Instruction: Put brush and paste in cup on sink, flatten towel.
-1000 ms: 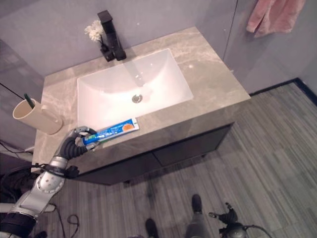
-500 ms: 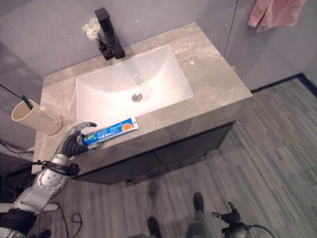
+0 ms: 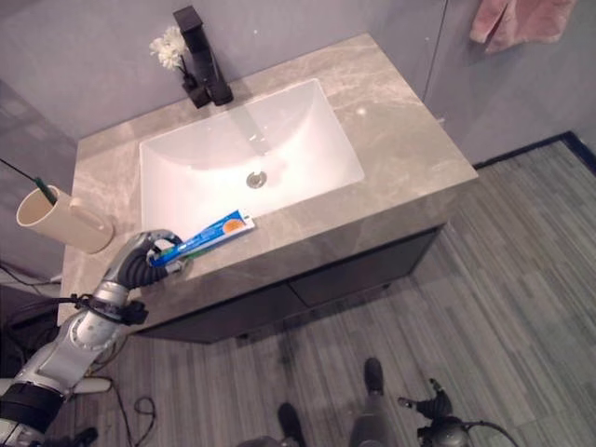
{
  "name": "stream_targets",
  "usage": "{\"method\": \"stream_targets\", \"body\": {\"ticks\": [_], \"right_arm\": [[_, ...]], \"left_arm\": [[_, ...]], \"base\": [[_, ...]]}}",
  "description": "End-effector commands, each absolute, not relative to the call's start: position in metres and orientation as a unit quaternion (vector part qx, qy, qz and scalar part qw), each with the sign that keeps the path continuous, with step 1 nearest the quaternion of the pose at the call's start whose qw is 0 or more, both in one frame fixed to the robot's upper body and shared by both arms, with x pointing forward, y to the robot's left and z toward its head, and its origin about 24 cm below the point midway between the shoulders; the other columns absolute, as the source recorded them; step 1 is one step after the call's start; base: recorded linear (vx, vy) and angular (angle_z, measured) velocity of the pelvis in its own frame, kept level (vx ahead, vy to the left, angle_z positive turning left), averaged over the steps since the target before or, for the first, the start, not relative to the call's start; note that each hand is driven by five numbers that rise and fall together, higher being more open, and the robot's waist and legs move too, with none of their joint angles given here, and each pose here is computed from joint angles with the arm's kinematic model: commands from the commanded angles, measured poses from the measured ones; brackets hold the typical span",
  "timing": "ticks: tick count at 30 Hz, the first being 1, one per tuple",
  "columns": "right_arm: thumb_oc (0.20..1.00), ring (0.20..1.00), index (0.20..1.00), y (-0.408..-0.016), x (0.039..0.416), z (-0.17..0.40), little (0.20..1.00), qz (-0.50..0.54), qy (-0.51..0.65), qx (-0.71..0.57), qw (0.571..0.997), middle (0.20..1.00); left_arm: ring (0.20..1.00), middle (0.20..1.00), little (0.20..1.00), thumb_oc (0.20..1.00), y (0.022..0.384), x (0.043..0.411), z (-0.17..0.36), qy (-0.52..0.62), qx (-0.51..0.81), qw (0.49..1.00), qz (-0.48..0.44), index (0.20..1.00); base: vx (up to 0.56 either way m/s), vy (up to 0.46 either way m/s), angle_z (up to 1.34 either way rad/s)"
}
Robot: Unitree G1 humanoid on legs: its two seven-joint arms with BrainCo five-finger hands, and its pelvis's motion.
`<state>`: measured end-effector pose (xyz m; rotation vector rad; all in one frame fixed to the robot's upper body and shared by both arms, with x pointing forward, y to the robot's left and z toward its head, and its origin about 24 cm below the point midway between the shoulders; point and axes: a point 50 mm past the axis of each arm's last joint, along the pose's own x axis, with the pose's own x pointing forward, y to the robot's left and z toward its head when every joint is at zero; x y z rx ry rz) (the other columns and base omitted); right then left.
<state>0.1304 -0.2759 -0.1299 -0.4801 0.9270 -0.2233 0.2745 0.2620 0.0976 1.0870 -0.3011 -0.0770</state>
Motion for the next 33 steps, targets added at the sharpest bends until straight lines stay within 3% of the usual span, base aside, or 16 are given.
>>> {"method": "stream_targets", "body": {"ticks": [1, 2, 11, 19, 33], "right_arm": [[1.000, 1.000, 1.000, -0.280, 0.147, -0.121, 1.000, -0.126, 0.409, -0.233, 0.873, 1.000], [1.000, 1.000, 1.000, -0.280, 0.146, -0.122, 1.000, -0.125, 0.410, -0.233, 0.873, 1.000], [1.000, 1.000, 1.000, -0.283, 0.126, -0.131, 1.000, -0.144, 0.451, -0.219, 0.853, 1.000], [1.000, 1.000, 1.000, -0.300, 0.096, -0.137, 1.000, -0.259, 0.494, -0.124, 0.821, 1.000], [1.000, 1.000, 1.000, -0.333, 0.101, -0.118, 1.000, -0.416, 0.409, -0.004, 0.812, 1.000]], "left_arm": [[0.269, 0.269, 0.269, 0.269, 0.263, 0.263, 0.059, -0.073, 0.602, 0.784, -0.132, 0.269], [0.200, 0.200, 0.200, 0.200, 0.263, 0.262, 0.058, -0.073, 0.609, 0.778, -0.137, 0.200], [0.200, 0.200, 0.200, 0.200, 0.266, 0.263, 0.065, -0.092, 0.662, 0.728, -0.156, 0.200], [0.200, 0.200, 0.200, 0.200, 0.278, 0.267, 0.104, -0.143, 0.697, 0.695, -0.104, 0.200], [0.200, 0.200, 0.200, 0.200, 0.285, 0.276, 0.177, -0.252, 0.722, 0.645, 0.007, 0.200]], "base": [[0.00, 0.000, 0.00], [0.00, 0.000, 0.00], [0.00, -0.010, 0.04], [0.00, -0.017, 0.10], [0.00, 0.000, 0.01]]}}
